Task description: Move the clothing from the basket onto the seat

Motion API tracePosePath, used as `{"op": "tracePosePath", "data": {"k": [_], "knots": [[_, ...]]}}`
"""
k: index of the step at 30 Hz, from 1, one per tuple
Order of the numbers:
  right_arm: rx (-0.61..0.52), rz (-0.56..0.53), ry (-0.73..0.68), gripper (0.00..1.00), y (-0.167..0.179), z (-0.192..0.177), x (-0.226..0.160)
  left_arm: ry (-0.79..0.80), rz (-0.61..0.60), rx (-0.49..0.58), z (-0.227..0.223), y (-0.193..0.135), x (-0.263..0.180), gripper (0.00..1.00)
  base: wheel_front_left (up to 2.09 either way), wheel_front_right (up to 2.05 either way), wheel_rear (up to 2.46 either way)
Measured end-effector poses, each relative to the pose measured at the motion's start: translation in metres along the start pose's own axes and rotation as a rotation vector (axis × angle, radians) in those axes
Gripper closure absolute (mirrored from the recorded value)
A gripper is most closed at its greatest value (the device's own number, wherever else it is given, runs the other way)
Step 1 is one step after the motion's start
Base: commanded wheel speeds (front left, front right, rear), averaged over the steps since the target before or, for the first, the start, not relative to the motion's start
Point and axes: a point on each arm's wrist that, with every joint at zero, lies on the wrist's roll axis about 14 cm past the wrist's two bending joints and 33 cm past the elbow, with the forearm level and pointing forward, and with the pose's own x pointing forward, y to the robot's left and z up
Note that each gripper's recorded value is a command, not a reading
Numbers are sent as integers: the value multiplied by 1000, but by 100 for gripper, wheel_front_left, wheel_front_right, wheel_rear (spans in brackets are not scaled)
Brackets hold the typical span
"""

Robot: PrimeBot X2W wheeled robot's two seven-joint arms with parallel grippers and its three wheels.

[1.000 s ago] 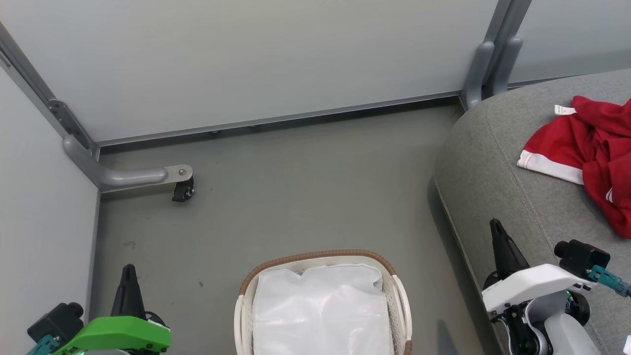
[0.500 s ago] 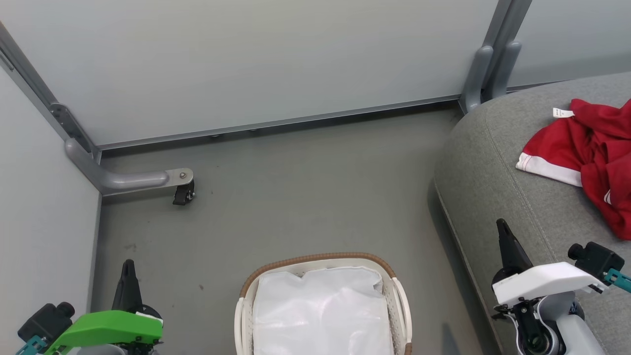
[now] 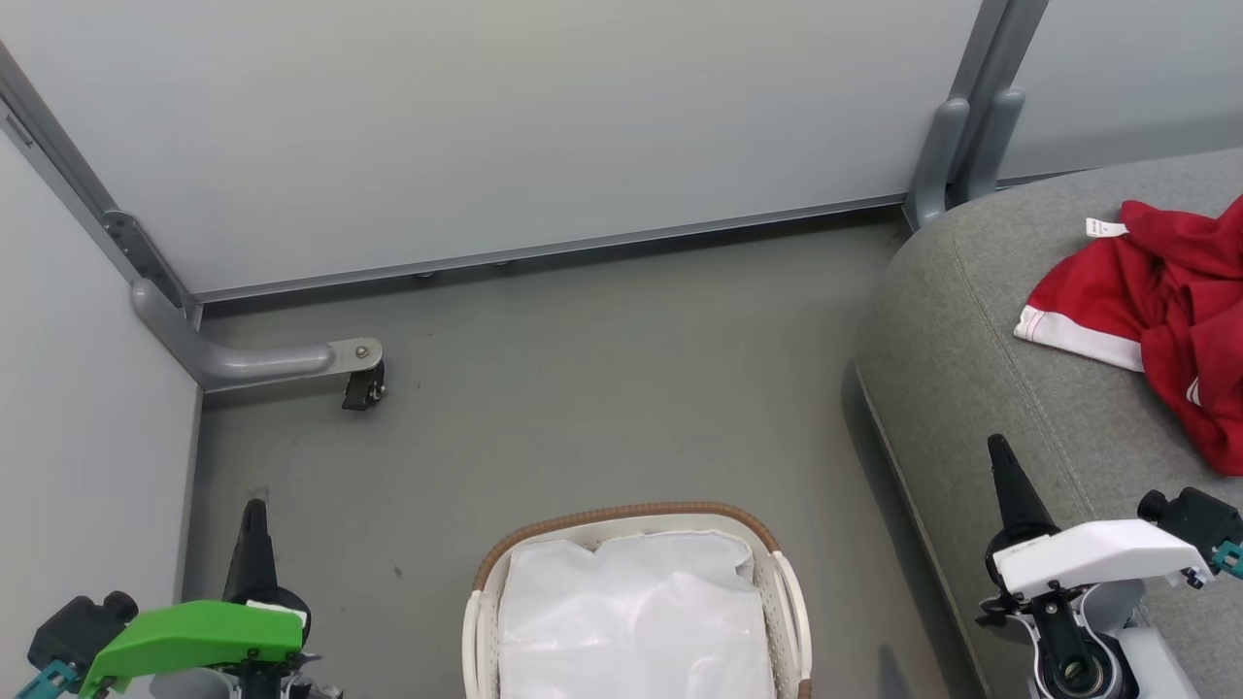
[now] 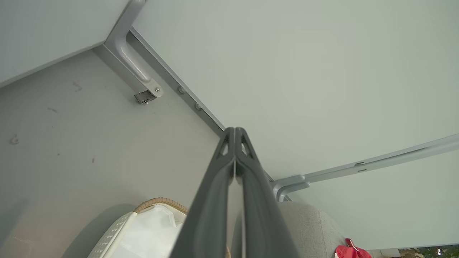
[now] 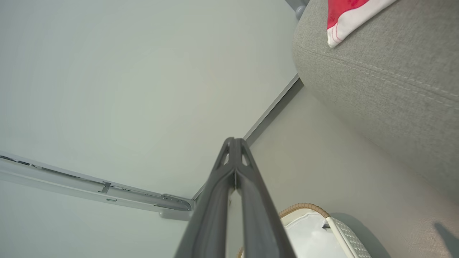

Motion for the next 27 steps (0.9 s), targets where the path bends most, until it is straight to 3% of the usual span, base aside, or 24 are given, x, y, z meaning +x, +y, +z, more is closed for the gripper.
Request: {"op": "tracePosePath", "data": {"k": [27], "knots": [[275, 25, -10, 100, 7, 11, -3, 5, -61, -266, 8, -19, 2, 100, 0, 0, 0]]}}
